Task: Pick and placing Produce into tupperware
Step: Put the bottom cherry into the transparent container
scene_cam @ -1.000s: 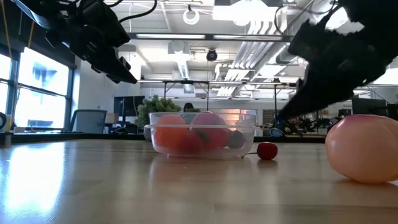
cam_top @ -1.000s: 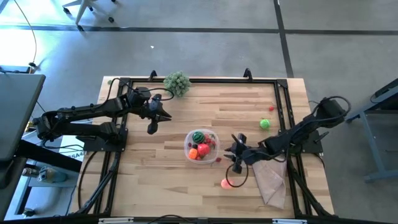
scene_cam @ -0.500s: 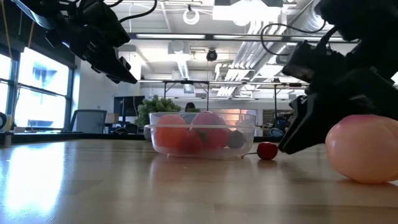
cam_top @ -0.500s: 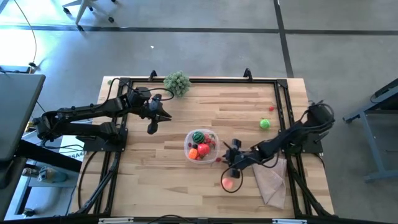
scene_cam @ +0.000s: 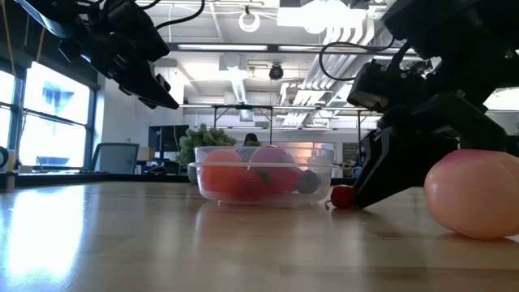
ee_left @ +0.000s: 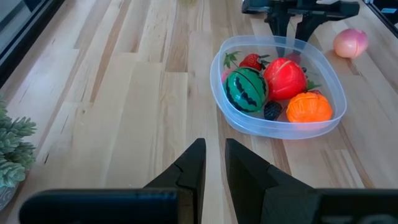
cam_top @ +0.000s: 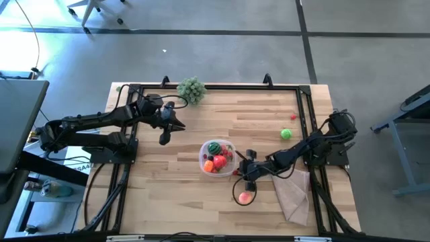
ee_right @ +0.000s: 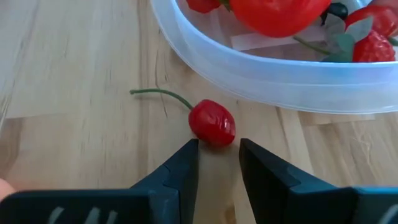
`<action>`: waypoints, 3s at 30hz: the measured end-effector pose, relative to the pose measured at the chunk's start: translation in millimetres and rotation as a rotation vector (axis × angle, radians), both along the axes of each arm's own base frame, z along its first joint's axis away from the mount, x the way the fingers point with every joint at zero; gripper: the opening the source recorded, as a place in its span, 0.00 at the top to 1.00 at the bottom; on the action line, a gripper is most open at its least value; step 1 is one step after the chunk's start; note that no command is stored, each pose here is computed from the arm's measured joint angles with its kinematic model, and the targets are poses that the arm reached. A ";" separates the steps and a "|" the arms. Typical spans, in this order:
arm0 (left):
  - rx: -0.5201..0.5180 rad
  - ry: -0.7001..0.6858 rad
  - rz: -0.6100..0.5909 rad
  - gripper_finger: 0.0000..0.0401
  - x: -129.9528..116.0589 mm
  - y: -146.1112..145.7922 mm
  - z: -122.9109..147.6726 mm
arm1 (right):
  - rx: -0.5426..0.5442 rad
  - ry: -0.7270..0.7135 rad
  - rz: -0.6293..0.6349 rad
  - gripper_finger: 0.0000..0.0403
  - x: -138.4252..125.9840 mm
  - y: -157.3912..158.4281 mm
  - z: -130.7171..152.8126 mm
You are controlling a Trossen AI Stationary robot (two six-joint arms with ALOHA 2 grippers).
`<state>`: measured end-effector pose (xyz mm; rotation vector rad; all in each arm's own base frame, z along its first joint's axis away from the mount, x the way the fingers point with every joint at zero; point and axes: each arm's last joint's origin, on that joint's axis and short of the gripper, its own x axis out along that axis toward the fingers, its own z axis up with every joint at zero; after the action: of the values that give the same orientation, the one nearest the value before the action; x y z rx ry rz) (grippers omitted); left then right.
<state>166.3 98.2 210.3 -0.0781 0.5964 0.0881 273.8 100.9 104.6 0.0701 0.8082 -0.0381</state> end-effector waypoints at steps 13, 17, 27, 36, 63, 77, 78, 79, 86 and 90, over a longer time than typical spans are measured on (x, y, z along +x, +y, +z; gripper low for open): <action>0.000 0.000 0.000 0.87 0.0 0.0 0.1 | 0.006 -0.047 0.015 0.59 4.2 -0.8 3.3; 0.000 0.000 0.000 0.87 -0.1 0.0 0.1 | 0.025 -0.053 0.023 0.58 5.6 -2.1 4.0; 0.000 0.000 0.000 0.87 0.0 0.0 0.0 | 0.040 -0.061 0.044 0.58 8.1 -5.3 5.0; 0.000 0.000 0.000 0.87 -0.1 0.0 0.0 | 0.033 -0.055 0.065 0.60 7.7 -5.2 4.6; 0.000 0.000 0.000 0.87 0.0 0.0 0.0 | 0.045 -0.033 0.047 0.78 7.7 -9.5 3.3; 0.000 0.000 0.000 0.87 0.0 0.0 0.0 | 0.128 -0.032 0.121 0.85 8.2 -5.0 4.7; 0.000 0.000 0.000 0.87 0.0 0.1 0.0 | 0.134 -0.031 0.124 0.85 8.2 -4.8 4.8; 0.000 0.000 0.000 0.87 -0.1 0.0 0.1 | 0.142 -0.032 0.131 0.85 8.3 -4.5 5.0; 0.000 0.000 0.000 0.87 -0.1 0.0 0.1 | 0.193 -0.065 0.177 0.85 10.5 -2.0 9.2; 0.000 0.000 0.000 0.87 0.0 0.0 0.1 | 0.218 -0.090 0.199 0.85 9.4 -1.0 19.0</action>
<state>166.3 98.2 210.3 -0.0776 0.5960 0.0877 283.1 99.8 123.7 0.1955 0.7234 0.2398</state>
